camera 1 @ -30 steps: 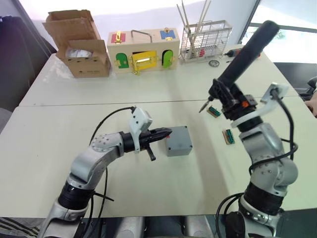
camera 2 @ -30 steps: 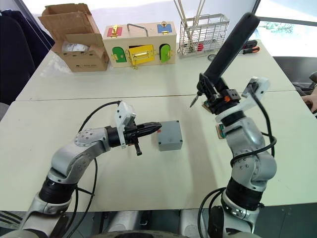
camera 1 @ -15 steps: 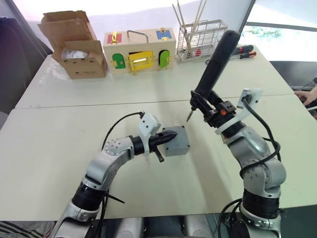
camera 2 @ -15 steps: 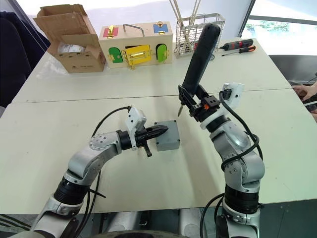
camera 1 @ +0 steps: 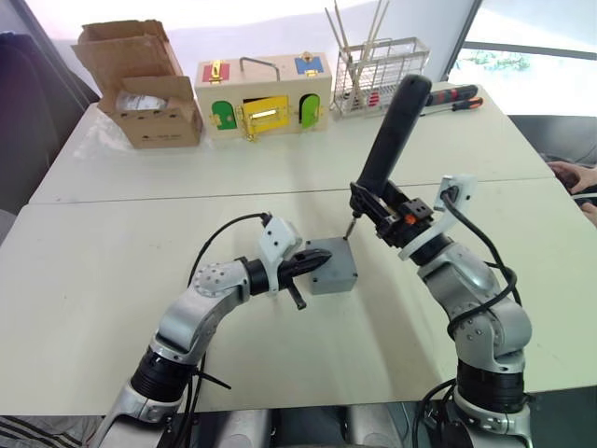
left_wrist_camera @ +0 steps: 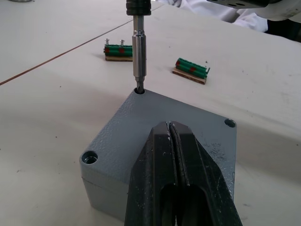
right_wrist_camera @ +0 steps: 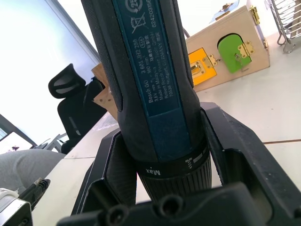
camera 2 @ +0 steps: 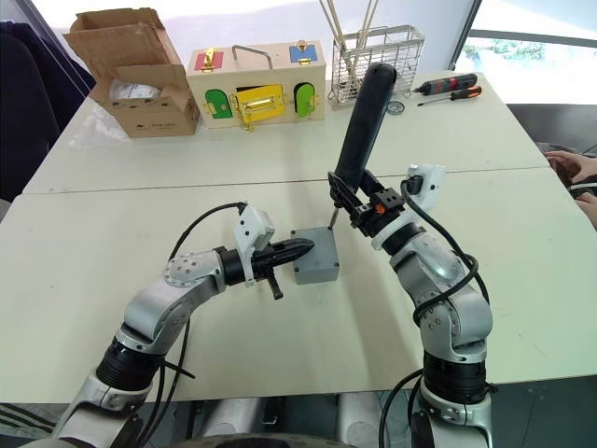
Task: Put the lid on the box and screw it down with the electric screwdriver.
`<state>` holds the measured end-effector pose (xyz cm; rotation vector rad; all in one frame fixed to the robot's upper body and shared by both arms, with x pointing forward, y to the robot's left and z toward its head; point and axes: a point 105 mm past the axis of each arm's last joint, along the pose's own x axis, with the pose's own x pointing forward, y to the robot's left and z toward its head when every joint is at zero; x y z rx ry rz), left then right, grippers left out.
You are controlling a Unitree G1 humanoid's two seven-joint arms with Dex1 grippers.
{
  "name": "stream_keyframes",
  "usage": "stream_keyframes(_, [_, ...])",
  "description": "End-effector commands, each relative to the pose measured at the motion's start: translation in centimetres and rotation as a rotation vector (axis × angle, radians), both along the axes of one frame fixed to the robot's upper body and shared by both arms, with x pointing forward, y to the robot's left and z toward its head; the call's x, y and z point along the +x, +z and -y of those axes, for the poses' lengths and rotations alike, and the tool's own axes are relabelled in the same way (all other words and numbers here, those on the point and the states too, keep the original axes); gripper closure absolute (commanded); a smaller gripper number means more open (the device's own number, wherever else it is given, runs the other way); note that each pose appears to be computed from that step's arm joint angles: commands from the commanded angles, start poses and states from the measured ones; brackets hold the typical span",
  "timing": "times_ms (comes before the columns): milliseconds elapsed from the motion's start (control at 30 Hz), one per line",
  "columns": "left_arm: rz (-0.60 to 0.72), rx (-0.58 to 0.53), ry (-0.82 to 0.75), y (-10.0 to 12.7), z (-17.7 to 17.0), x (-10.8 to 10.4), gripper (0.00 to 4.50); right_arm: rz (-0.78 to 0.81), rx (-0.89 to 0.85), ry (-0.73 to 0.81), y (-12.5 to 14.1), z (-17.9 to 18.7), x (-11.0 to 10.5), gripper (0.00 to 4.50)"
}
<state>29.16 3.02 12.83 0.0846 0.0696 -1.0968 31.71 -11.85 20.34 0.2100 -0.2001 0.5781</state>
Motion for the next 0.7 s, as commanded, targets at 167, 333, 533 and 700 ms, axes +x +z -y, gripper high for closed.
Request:
stream_keyframes(167, [-0.005,0.034,-0.011,-0.7,0.0,-0.4,4.5,0.068,-0.043,0.039,0.7,-0.9,-0.5,2.7])
stream_keyframes(333, [-0.017,0.039,-0.013,-0.9,0.0,-0.3,4.5,0.016,-0.2,0.156,-2.2,-3.0,-1.5,2.7])
stream_keyframes(533, [-0.036,0.054,-0.017,-1.5,-0.1,-0.5,4.5,-0.015,-0.281,0.163,-4.3,-3.0,-1.8,2.7])
stream_keyframes(700, [-0.048,0.056,-0.014,-1.9,-0.3,-0.6,4.5,-0.032,-0.295,0.162,-5.1,-2.7,-1.9,2.7])
